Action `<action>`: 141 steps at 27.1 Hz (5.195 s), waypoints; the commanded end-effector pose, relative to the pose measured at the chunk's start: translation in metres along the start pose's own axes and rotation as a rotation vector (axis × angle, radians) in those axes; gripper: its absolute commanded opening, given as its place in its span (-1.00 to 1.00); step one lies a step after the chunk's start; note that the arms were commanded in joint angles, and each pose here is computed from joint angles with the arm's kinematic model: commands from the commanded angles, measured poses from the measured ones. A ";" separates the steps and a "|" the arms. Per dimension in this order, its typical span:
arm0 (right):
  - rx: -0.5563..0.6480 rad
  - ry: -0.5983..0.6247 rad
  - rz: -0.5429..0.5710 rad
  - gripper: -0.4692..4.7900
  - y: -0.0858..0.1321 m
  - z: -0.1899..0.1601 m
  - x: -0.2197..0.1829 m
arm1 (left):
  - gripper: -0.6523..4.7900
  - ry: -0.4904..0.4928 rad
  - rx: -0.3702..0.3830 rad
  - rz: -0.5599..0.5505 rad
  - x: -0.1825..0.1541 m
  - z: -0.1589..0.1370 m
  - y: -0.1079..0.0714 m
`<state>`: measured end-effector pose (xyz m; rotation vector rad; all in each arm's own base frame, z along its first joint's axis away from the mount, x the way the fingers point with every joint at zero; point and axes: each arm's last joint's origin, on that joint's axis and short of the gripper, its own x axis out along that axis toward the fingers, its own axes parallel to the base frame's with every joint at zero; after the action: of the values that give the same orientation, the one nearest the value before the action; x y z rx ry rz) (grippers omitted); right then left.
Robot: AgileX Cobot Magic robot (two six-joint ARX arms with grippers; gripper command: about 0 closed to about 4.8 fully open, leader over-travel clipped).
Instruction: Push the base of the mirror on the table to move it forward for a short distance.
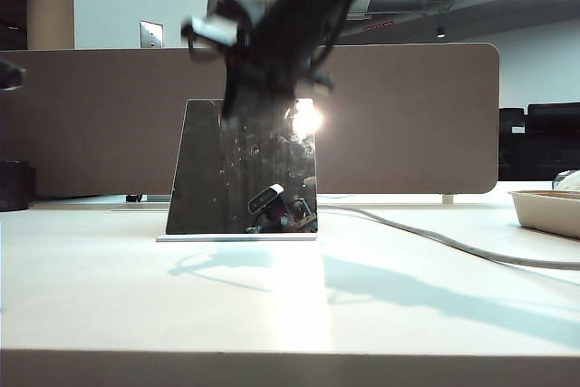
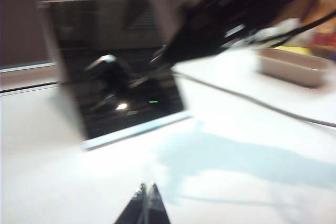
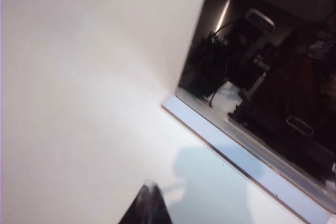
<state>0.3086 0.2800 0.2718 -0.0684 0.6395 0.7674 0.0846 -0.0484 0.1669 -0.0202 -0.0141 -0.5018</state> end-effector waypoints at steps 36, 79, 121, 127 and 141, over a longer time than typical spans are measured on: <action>-0.093 -0.635 -0.295 -0.84 0.038 -0.056 -0.335 | -0.76 -0.015 0.016 0.513 -0.012 0.002 0.048; 0.064 -0.488 -0.837 -0.82 -0.025 -0.156 -0.324 | -0.76 -0.014 0.015 0.505 -0.012 0.002 0.048; 0.035 -0.748 -0.773 -0.82 -0.077 -0.265 -0.234 | -0.76 -0.009 0.014 0.504 -0.012 0.001 0.048; 0.032 -0.748 -0.763 -0.82 -0.077 -0.265 -0.234 | -0.76 -0.009 0.014 0.504 -0.012 0.001 0.048; 0.035 -0.741 -0.761 -0.82 -0.077 -0.266 -0.233 | -0.76 -0.009 0.014 0.504 -0.012 0.001 0.048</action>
<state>0.0972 0.0023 0.1734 0.0060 -0.0894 0.0074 0.0974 -0.0006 0.1659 -0.0156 -0.0083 0.0064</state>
